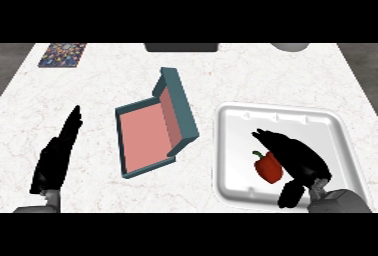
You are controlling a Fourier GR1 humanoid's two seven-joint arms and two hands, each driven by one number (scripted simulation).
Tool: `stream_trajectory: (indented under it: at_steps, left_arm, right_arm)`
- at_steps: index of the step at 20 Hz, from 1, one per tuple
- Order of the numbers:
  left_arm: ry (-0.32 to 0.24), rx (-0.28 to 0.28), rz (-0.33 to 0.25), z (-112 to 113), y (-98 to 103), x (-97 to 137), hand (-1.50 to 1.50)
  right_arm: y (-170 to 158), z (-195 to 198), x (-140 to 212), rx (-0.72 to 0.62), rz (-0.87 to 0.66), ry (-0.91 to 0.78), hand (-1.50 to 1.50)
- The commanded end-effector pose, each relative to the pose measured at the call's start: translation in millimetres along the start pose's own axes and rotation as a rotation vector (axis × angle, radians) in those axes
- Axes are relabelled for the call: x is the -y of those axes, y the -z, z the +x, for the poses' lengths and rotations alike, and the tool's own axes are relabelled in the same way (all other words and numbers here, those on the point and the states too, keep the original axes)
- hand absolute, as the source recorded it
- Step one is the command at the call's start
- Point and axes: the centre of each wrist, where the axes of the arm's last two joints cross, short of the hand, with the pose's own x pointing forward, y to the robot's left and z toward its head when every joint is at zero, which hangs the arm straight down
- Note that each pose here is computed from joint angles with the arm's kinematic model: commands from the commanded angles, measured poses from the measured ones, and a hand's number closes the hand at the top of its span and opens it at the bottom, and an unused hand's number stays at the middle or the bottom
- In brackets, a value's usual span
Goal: Pick the bell pepper from the tray and place it in the cardboard box
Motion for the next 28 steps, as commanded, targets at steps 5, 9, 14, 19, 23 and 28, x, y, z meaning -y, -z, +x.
stream_trajectory:
  at_steps: [5, 9, 14, 19, 23, 28]
  left_arm:
    - [-0.004, 0.004, -0.003, 2, -2, 5, 0.0]
    - [0.0, 0.004, -0.005, -3, 5, -14, 0.0]
    - [-0.004, -0.005, -0.003, -10, -10, 3, 0.0]
    - [-0.008, -0.007, -0.014, 1, -3, -4, 0.0]
    - [-0.008, -0.005, 0.0, 11, -5, 8, 0.0]
    - [-0.024, -0.025, 0.016, -10, -5, -1, 0.0]
  right_arm:
    - [-2, -7, 1, 0.0, 0.016, -0.021, -1.5]
    - [34, 7, -21, -0.018, 0.052, -0.066, -1.5]
    - [18, -22, -37, 0.01, 0.049, 0.01, 1.5]
    - [26, -25, -22, 0.029, -0.168, -0.147, 1.5]
    - [35, -3, -8, 0.042, -0.224, -0.137, 1.5]
    - [-1, 17, -32, -0.222, -0.345, -0.041, 1.5]
